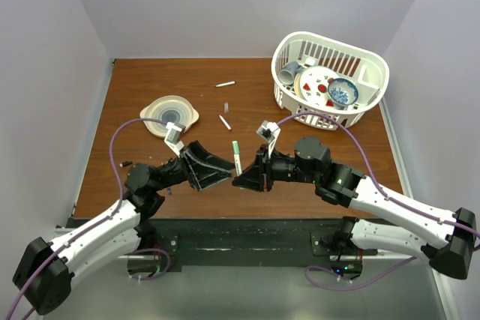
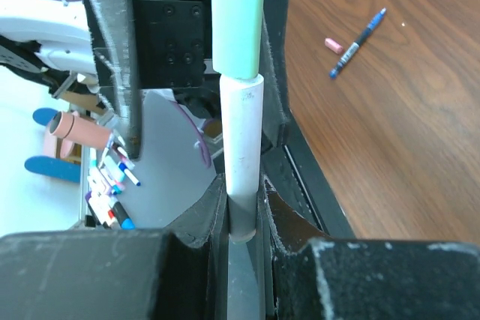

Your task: Insert the pens into the pen caps

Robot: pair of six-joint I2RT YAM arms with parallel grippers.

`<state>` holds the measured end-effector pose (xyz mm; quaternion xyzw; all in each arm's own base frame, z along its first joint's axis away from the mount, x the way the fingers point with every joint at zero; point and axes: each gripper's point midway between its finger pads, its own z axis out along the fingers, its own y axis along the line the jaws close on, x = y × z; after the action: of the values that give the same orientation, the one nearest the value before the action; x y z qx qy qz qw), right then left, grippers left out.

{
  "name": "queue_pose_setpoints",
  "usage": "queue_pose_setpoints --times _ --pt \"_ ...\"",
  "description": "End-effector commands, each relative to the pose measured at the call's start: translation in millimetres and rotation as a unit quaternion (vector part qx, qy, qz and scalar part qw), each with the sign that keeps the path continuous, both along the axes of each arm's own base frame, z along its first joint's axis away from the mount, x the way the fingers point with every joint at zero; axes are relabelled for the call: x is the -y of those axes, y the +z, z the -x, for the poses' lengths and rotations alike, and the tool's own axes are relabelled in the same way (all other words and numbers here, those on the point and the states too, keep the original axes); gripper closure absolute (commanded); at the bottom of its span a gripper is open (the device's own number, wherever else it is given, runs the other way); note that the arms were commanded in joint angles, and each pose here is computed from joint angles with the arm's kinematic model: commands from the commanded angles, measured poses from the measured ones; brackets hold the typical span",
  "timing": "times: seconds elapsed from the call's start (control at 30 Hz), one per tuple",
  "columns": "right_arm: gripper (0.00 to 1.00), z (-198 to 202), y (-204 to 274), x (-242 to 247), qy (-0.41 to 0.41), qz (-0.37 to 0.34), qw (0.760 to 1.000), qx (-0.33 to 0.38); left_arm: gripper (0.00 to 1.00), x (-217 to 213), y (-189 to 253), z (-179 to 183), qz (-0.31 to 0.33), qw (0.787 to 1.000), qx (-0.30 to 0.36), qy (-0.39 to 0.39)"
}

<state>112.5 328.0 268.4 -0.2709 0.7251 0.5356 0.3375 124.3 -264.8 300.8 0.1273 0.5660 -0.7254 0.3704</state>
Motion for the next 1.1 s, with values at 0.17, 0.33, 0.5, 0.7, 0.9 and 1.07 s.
queue_pose_setpoints --times 0.17,0.33,0.5,0.7,0.9,1.07 --pt "1.00 10.9 37.3 1.6 0.028 -0.056 0.997 0.036 0.32 -10.1 35.0 13.9 0.026 0.995 0.097 0.013" --pt "1.00 14.2 31.0 2.8 0.036 -0.051 0.998 0.030 0.31 3.7 41.9 -6.0 -0.067 0.990 0.121 0.029" --pt "1.00 12.8 21.0 0.1 0.039 -0.034 0.998 0.024 0.30 2.9 63.2 -29.5 -0.101 0.982 0.135 0.085" --pt "1.00 11.1 12.8 -5.5 0.042 -0.026 0.999 0.015 0.27 3.0 71.0 -39.8 -0.110 0.979 0.135 0.106" --pt "1.00 11.7 11.5 -7.4 0.045 -0.028 0.999 0.010 0.34 5.9 60.2 -48.8 -0.135 0.977 0.119 0.113" --pt "1.00 10.9 9.6 -7.3 0.044 -0.027 0.999 0.007 0.40 6.8 56.7 -49.7 -0.138 0.977 0.116 0.111"
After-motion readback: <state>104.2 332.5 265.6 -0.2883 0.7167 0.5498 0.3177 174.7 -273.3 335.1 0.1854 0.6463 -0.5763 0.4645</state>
